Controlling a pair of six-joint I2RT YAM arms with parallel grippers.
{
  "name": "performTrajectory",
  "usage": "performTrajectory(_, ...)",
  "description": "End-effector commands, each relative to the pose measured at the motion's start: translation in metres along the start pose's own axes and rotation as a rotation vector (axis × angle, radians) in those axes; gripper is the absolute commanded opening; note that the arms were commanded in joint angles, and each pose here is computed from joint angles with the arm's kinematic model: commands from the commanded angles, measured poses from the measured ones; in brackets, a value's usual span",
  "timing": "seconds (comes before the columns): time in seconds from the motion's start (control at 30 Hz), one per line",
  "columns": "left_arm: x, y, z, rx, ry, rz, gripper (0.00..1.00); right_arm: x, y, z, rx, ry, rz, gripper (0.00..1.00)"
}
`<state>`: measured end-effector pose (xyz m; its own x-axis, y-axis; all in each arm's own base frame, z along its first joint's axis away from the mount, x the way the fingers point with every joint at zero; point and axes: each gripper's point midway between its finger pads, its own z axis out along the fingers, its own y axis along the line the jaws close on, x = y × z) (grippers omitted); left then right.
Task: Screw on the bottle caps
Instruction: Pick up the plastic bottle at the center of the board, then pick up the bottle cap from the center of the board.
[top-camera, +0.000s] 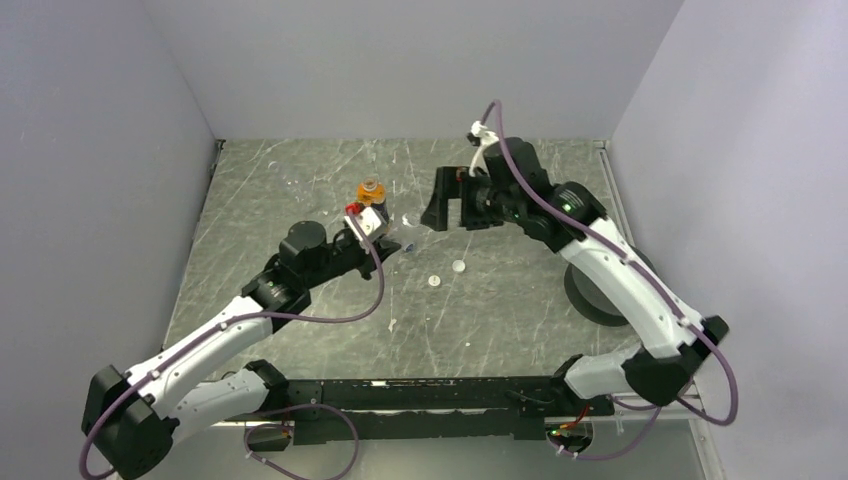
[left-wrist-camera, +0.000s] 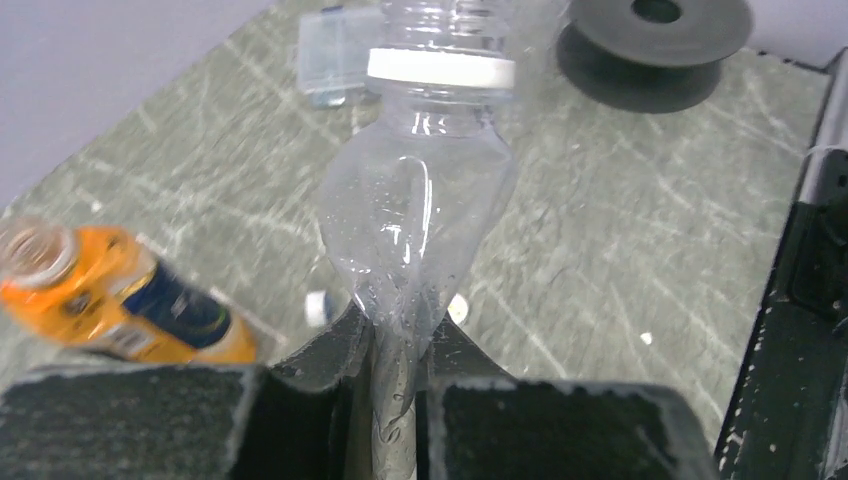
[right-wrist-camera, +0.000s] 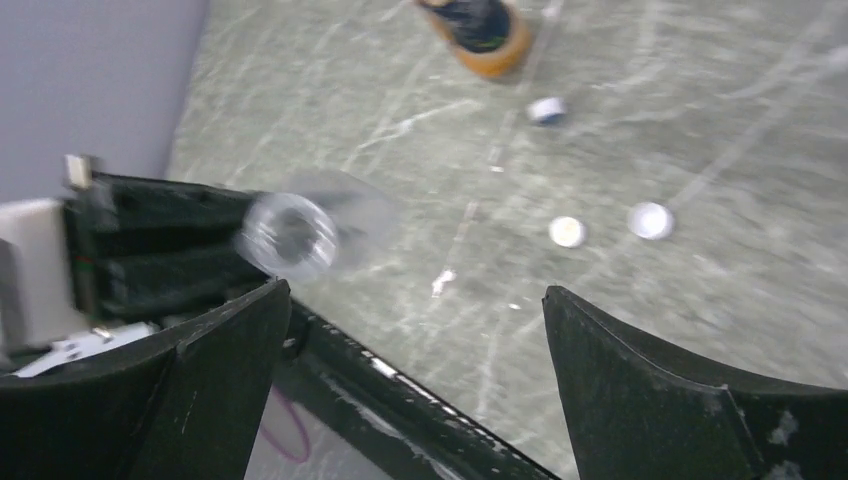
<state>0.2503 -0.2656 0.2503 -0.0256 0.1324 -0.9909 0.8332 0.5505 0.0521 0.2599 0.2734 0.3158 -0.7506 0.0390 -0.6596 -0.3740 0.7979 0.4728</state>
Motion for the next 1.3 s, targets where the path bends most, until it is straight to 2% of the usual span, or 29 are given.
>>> performTrajectory(0.0, -0.017, 0.029, -0.029, -0.107, 0.006, -0.009, 0.0, 0.006, -0.062, -0.026, 0.254, -0.074, 0.004, 1.0)
performTrajectory(0.13, -0.013, 0.037, -0.046, -0.147, 0.034, -0.019, 0.0, 0.034, -0.089, -0.007, 0.335, -0.023, 0.022, 0.98)
performTrajectory(0.23, -0.014, 0.034, -0.053, -0.138, 0.036, -0.007, 0.0, 0.06, -0.109, 0.019, 0.381, 0.044, 0.027, 0.93)
performTrajectory(0.4, -0.02, 0.025, -0.06, -0.1, 0.032, 0.011, 0.0, 0.079, -0.129, 0.061, 0.434, 0.103, 0.016, 0.82)
performTrajectory(0.6, -0.024, 0.025, -0.066, -0.116, 0.001, 0.02, 0.0, 0.076, -0.119, 0.127, 0.37, 0.11, -0.077, 0.74)
performTrajectory(0.77, -0.023, 0.029, -0.071, -0.15, 0.003, 0.029, 0.0, 0.084, -0.118, 0.18, 0.309, 0.132, -0.167, 0.72)
performTrajectory(1.03, -0.02, 0.035, -0.076, -0.196, -0.008, 0.034, 0.0, 0.089, -0.119, 0.223, 0.244, 0.106, -0.227, 0.69)
performTrajectory(1.27, -0.017, 0.037, -0.076, -0.205, -0.008, 0.033, 0.0, 0.092, -0.119, 0.243, 0.21, 0.086, -0.28, 0.66)
